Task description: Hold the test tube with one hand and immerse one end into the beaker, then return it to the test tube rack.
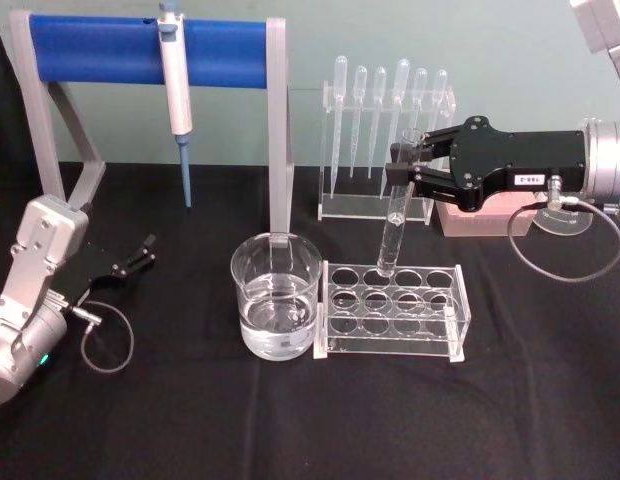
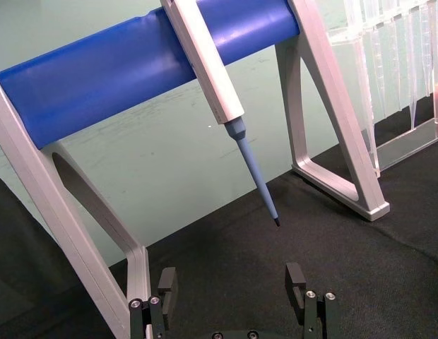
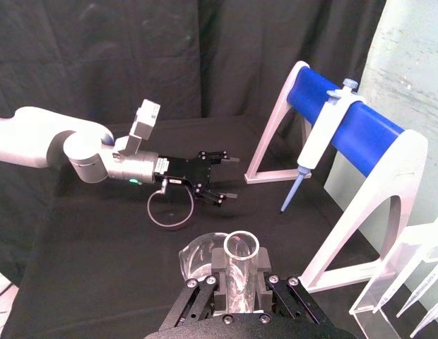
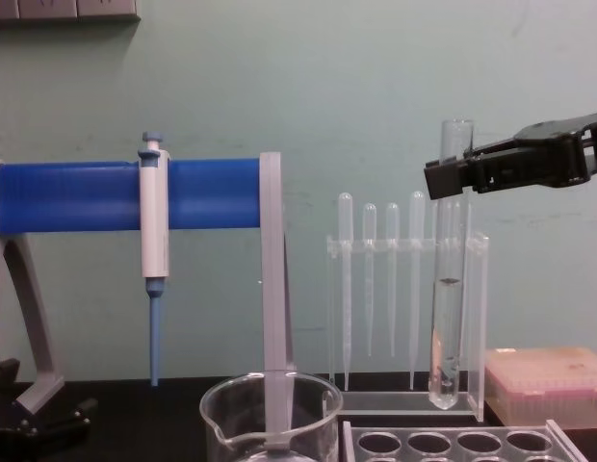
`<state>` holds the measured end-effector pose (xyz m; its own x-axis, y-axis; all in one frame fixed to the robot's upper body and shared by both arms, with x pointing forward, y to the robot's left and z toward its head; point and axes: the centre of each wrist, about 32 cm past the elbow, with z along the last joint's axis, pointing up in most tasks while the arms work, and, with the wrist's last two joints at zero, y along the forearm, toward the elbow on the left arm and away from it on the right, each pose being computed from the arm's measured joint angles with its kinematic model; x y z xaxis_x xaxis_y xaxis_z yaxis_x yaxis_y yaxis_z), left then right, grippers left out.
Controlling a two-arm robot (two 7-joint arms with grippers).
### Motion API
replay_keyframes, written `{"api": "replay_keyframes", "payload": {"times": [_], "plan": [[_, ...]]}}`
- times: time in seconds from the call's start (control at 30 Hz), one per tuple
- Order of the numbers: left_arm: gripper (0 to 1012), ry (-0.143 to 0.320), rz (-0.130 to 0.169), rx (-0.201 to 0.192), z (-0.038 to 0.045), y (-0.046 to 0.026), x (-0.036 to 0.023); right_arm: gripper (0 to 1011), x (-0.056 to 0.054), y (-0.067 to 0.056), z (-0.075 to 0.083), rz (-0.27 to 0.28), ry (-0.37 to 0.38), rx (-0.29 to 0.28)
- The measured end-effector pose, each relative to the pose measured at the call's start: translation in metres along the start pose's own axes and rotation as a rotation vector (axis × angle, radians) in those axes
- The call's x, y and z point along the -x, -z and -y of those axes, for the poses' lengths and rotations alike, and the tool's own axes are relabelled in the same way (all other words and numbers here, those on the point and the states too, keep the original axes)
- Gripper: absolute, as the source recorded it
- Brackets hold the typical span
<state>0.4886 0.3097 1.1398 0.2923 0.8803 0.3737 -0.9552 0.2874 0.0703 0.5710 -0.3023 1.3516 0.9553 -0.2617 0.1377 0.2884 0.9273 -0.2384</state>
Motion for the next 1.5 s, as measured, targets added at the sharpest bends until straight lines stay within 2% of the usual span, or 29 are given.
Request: {"api": "replay_keyframes", "payload": {"times": [1.5], "plan": [[1000,0.000,0.000,0.000,0.0000,0.0000,0.0000,238,0.0000,0.0000,0.0000,0.000,0.000,0.000]]}}
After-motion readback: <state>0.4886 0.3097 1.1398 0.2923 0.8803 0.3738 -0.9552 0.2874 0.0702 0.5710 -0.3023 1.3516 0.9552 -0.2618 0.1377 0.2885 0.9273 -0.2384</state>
